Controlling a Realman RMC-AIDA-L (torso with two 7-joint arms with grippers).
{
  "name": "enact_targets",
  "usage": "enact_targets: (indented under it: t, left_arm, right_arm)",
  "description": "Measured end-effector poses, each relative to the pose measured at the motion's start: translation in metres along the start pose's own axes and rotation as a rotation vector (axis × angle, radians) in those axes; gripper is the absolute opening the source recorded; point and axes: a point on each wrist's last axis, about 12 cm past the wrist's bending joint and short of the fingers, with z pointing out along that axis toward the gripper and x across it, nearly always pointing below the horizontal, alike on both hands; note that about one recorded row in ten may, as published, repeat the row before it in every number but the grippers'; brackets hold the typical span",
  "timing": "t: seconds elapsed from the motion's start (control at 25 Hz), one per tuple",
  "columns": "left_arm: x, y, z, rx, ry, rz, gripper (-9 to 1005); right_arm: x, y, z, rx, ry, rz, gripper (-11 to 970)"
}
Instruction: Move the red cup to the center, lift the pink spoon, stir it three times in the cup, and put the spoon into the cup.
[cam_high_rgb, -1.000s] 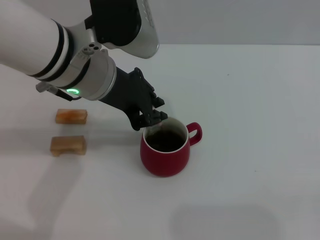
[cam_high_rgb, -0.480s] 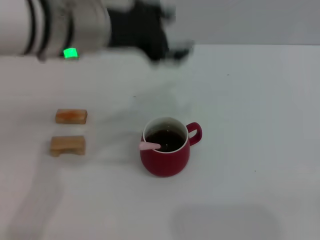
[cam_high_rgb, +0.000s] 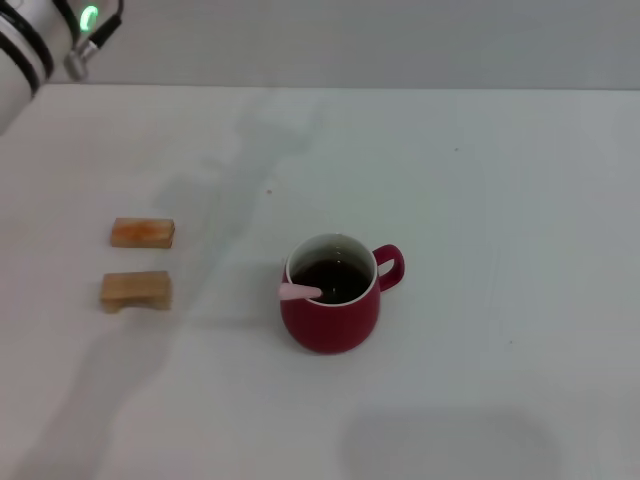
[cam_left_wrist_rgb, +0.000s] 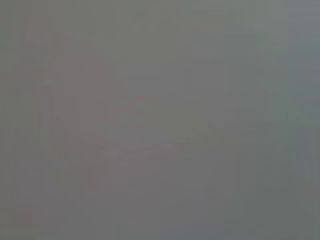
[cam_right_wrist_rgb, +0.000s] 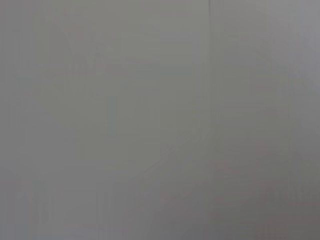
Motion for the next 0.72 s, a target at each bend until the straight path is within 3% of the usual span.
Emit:
enact_targets:
  t: [0.16, 0.32, 0.52, 0.6, 0.72]
  left_arm:
    - [-0.004, -0.010, 0.006, -0.031, -0.029, -0.017, 785]
    - [-0.018, -0.022, 0.016, -0.068, -0.100, 0.044, 785]
    - [-0.034, -0.043, 0.015, -0.149, -0.342, 0.143, 784]
    - [-0.029, -0.047, 0.010, -0.124, -0.452, 0.119, 784]
    - [-0.007, -0.041, 0.002, -0.057, -0.571, 0.031, 784]
  right_arm:
    - [0.000, -0.001, -0.001, -0.003, -0.002, -0.002, 690]
    - [0.000, -0.001, -0.001, -0.012, -0.003, -0.005, 691]
    - [0.000, -0.002, -0.003, -0.020, 0.003, -0.008, 691]
    - [0.000, -0.003, -0.004, -0.016, 0.005, -0.011, 690]
    - [0.000, -0.006, -0.008, -0.006, 0.012, -0.017, 690]
